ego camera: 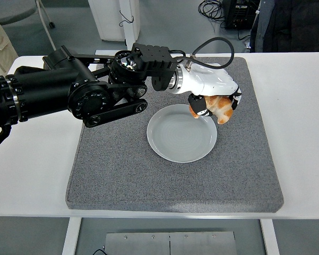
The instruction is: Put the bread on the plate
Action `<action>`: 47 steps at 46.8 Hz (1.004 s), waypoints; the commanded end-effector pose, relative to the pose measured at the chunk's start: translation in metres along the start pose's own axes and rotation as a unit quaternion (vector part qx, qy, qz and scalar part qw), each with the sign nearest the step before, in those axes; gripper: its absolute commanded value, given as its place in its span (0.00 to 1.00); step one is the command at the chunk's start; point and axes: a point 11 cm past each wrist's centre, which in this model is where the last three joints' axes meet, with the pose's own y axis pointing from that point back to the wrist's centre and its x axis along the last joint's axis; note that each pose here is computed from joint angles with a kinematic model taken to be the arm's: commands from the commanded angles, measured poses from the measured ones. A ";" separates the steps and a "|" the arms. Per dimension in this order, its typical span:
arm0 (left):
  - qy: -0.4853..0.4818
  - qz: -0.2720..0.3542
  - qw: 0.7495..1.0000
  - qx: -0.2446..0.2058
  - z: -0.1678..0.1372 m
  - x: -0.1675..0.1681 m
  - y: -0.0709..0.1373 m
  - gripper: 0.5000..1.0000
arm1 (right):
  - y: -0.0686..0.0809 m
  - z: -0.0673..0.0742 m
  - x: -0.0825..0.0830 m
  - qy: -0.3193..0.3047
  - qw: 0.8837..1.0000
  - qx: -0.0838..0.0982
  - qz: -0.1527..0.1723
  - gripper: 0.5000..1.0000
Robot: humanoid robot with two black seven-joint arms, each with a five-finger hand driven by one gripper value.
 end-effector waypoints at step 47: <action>0.035 -0.060 0.997 0.034 -0.021 -0.092 0.008 0.00 | 0.000 0.000 0.000 0.000 1.000 0.000 0.000 1.00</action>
